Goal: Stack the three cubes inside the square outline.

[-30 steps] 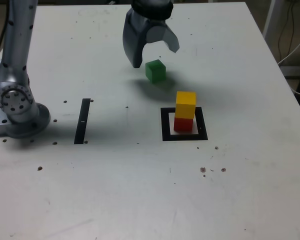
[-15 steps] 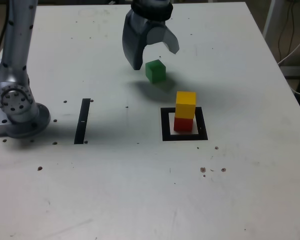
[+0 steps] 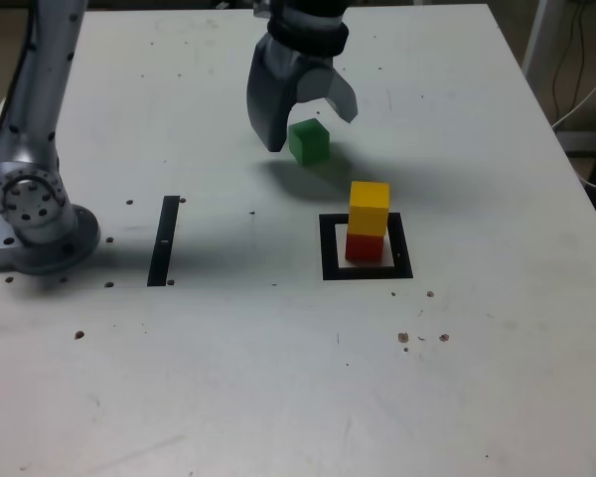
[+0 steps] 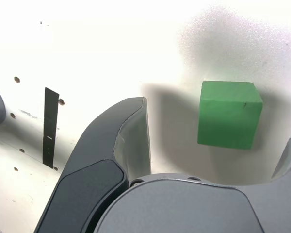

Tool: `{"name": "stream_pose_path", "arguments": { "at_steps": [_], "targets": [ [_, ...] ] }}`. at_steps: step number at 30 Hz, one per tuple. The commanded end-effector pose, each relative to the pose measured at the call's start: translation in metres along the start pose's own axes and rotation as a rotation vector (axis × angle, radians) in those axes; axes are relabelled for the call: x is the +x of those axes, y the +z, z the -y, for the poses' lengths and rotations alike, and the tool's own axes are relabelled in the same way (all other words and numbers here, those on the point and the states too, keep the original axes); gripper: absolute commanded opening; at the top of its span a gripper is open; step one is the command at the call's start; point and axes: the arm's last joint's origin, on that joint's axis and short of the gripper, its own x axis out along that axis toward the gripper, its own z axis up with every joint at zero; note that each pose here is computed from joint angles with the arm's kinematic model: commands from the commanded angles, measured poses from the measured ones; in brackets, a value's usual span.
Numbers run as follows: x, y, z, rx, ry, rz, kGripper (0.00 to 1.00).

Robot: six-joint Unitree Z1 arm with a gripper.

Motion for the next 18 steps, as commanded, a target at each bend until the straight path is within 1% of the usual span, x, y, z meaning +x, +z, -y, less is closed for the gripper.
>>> {"name": "stream_pose_path", "arguments": {
  "at_steps": [1,11,18],
  "targets": [
    [0.004,0.004,0.000,0.000,-0.003,-0.010,0.99],
    [0.019,0.016,-0.002,0.001,-0.018,-0.038,0.99],
    [0.020,0.020,-0.004,-0.002,-0.027,-0.035,0.96]
  ]
}}
